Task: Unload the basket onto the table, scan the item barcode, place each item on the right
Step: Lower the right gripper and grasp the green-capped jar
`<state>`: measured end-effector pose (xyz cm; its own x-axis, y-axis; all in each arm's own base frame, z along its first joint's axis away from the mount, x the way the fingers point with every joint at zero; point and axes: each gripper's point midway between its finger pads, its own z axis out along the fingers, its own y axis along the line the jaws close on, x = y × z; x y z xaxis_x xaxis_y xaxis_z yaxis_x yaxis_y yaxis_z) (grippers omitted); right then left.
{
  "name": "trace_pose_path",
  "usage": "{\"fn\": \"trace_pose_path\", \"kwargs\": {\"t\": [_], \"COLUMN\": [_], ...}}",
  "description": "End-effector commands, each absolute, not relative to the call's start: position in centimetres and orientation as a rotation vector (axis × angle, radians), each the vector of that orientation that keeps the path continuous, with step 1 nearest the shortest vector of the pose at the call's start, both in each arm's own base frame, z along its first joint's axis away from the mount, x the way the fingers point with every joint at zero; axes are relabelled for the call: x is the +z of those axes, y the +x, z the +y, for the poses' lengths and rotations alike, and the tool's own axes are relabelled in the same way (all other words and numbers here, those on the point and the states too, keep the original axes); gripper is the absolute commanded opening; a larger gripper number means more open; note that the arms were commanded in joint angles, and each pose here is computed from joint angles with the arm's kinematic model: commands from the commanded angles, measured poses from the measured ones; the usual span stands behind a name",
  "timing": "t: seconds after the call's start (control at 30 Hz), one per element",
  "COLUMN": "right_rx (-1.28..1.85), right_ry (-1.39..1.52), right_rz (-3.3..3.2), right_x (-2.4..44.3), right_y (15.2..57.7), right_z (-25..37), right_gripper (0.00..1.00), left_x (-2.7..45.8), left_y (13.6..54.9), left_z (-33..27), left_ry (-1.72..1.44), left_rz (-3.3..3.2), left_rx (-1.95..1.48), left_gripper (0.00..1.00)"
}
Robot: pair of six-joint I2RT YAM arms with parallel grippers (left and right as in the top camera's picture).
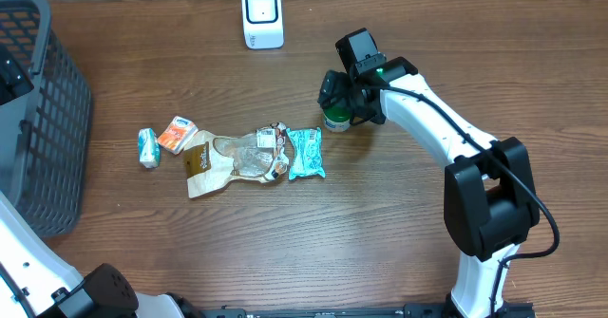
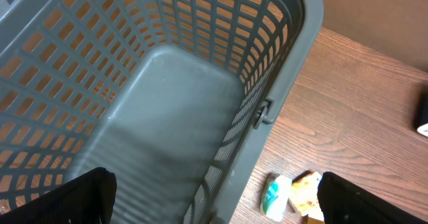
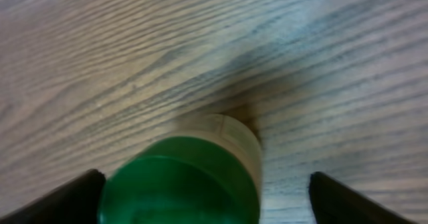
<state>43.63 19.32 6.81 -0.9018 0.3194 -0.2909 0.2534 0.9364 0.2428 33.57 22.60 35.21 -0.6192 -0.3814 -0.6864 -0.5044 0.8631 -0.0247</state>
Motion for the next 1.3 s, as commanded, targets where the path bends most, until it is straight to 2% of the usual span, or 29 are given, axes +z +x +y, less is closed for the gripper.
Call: {"fn": "trace_pose_path", "kwargs": {"t": [0.0,0.17,0.33,0.53,0.67,0.8,0.93,1.0,1.1,1.13,1.27], "right_rx": [0.263,0.210,0.141,0.300,0.302,0.285,0.282,0.290,0.304,0.320,0.384], "right_ry": [0.264,0.046,-0.281,-1.076,-1.319,-1.384,-1.414,-1.396,-1.245,-1.073,-0.705], "right_rz": [2.784,2.821,2.834,2.726,2.649,2.614,2.598,2.604,2.667,2.730,2.870], "right_x": [6.8,6.5,7.5,8.9,8.5,8.5,8.5,8.6,9.3,9.9,11.0], "right_y": [43.3,42.5,41.7,38.3,37.2,37.2,37.2,37.2,37.7,38.2,38.3], "right_z": [19.6,19.3,18.9,21.0,20.8,20.6,20.6,20.7,20.9,21.2,21.5], "right_gripper": [0.83,0.59,0.59,0.61,0.64,0.68,0.79,0.80,0.81,0.89,1.00], "left_x": [35.0,35.0,35.0,35.0,35.0,35.0,35.0,35.0,35.0,35.0,35.0], "left_y": [33.7,33.7,33.7,33.7,33.7,33.7,33.7,33.7,33.7,33.7,33.7], "left_z": [22.5,22.5,22.5,22.5,22.5,22.5,22.5,22.5,22.5,22.5,22.5], "left_ry": [-0.618,-0.618,-0.618,-0.618,-0.618,-0.618,-0.618,-0.618,-0.618,-0.618,-0.618], "left_rz": [2.319,2.319,2.319,2.319,2.319,2.319,2.319,2.319,2.319,2.319,2.319], "left_rx": [0.217,0.217,0.217,0.217,0.217,0.217,0.217,0.217,0.217,0.217,0.217], "left_gripper": [1.00,1.00,1.00,0.99,1.00,0.99,1.00,1.00,1.00,1.00,1.00]}}
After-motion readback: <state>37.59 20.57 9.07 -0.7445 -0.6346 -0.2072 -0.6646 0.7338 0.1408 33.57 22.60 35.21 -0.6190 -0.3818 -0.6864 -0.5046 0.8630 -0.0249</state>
